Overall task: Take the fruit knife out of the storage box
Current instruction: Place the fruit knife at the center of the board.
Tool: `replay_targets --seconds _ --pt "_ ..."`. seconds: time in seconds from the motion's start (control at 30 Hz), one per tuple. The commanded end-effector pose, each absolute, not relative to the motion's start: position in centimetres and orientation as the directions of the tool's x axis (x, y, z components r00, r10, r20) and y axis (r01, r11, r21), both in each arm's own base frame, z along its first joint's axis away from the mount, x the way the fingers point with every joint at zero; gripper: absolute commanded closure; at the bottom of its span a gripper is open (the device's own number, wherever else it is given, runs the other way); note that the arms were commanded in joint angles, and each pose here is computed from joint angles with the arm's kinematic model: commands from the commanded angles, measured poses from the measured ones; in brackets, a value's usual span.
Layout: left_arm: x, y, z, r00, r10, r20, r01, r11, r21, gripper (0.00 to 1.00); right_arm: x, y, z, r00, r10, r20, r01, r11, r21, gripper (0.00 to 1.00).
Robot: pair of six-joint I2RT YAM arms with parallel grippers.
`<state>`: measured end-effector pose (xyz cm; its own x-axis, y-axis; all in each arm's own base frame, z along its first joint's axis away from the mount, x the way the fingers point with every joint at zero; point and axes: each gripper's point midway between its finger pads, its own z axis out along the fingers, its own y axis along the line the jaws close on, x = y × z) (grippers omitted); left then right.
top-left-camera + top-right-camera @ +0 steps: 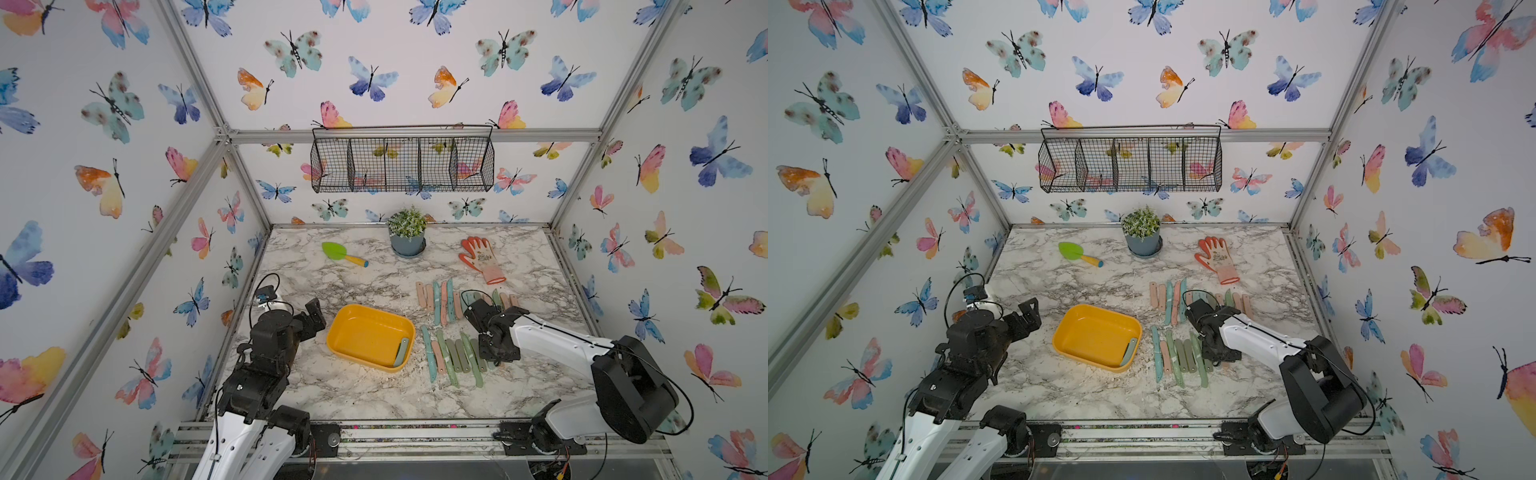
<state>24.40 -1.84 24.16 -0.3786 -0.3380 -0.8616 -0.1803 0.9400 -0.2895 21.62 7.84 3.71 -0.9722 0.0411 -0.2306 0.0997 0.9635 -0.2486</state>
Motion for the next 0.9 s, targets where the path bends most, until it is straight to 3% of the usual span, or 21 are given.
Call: replay_targets --seconds 0.0,0.33,0.47,0.6,0.7,0.77,0.87 --pt "24.4 -2.1 25.5 -0.353 -0.341 -0.871 -0.156 0.94 -0.305 0.02 21.8 6.5 4.5 -0.972 0.026 -0.232 0.095 0.95 -0.296 0.73" --pt "24.3 -2.0 25.5 -0.351 -0.341 -0.872 -0.159 0.939 -0.304 0.02 21.0 7.0 2.3 -0.992 0.008 -0.125 0.045 0.954 -0.295 0.63" --pt "24.3 -2.0 25.6 -0.348 -0.341 -0.873 -0.16 0.939 -0.303 0.02 21.1 6.9 2.8 -0.99 0.015 -0.141 0.056 0.955 -0.29 0.63" --pt "24.3 -2.0 25.5 -0.349 -0.341 -0.873 -0.159 0.94 -0.303 0.01 22.6 7.6 5.9 -0.974 0.024 -0.226 0.081 0.965 -0.249 0.65" --pt "24.3 -2.0 25.6 -0.347 -0.342 -0.873 -0.16 0.939 -0.304 0.02 24.4 9.8 10.0 -0.945 0.006 -0.326 0.049 0.991 -0.125 0.57" --pt "24.3 -1.9 25.6 -0.346 -0.343 -0.873 -0.161 0.939 -0.305 0.02 25.6 11.8 12.7 -0.922 -0.022 -0.388 -0.012 0.999 -0.03 0.48" --pt "24.4 -2.0 25.5 -0.348 -0.341 -0.873 -0.16 0.939 -0.303 0.02 27.3 16.9 16.5 -0.854 -0.14 -0.502 -0.217 0.971 0.099 0.42"
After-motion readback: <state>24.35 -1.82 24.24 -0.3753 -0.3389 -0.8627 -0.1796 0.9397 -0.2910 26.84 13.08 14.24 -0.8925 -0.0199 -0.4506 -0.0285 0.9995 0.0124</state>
